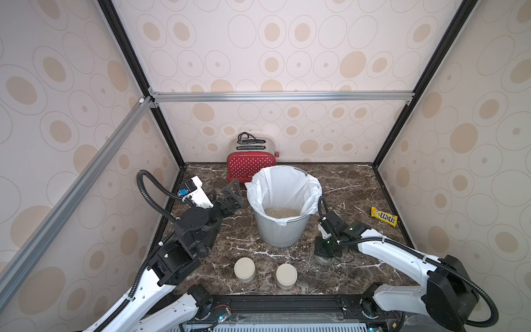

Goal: Empty moldy rice from jars
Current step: Place the jar at the center of the board.

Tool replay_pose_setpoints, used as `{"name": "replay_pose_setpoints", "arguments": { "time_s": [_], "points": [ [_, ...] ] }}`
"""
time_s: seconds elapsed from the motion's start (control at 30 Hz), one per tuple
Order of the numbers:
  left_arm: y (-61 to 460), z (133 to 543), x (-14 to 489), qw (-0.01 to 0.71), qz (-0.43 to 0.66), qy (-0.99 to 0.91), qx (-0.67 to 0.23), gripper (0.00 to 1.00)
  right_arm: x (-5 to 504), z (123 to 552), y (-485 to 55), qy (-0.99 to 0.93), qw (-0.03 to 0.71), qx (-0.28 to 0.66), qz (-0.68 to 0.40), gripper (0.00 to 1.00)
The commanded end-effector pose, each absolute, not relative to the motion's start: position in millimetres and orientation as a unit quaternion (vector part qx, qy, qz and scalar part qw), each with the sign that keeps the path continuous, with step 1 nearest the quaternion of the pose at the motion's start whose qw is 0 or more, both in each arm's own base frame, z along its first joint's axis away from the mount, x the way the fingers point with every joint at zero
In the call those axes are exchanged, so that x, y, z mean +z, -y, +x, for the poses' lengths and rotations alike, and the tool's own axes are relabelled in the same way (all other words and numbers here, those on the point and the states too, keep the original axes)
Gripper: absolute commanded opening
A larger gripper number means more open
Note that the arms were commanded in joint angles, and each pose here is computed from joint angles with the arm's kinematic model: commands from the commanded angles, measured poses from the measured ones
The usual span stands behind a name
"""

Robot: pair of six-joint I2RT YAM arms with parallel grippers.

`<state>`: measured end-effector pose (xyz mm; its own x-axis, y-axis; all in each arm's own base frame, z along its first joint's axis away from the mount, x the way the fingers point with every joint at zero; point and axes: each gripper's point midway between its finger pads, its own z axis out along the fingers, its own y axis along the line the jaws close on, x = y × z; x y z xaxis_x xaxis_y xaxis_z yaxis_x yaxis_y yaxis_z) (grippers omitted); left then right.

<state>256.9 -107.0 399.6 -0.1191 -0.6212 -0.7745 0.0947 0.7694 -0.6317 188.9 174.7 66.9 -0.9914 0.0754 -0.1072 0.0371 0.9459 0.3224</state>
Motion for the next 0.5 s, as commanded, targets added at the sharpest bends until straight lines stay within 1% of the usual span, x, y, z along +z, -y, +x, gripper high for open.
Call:
{"name": "replay_pose_setpoints", "arguments": {
  "time_s": [0.0,0.23,0.4,0.47],
  "points": [
    [102.7,255.9,398.8,0.635,-0.202,-0.691,-0.28,0.99,58.8,185.7,-172.4,-0.987,0.051,0.151,0.032,0.0],
    [106.7,258.3,395.5,0.63,-0.201,-0.695,-0.283,0.99,53.3,188.4,-170.7,-0.989,0.049,0.138,0.035,0.0],
    [108.8,259.4,393.7,0.627,-0.201,-0.697,-0.284,0.99,51.8,190.7,-169.5,-0.99,0.048,0.129,0.034,0.06],
    [109.0,259.3,392.9,0.627,-0.2,-0.697,-0.284,0.99,50.8,190.9,-168.6,-0.991,0.046,0.124,0.033,0.11]
  ]
}}
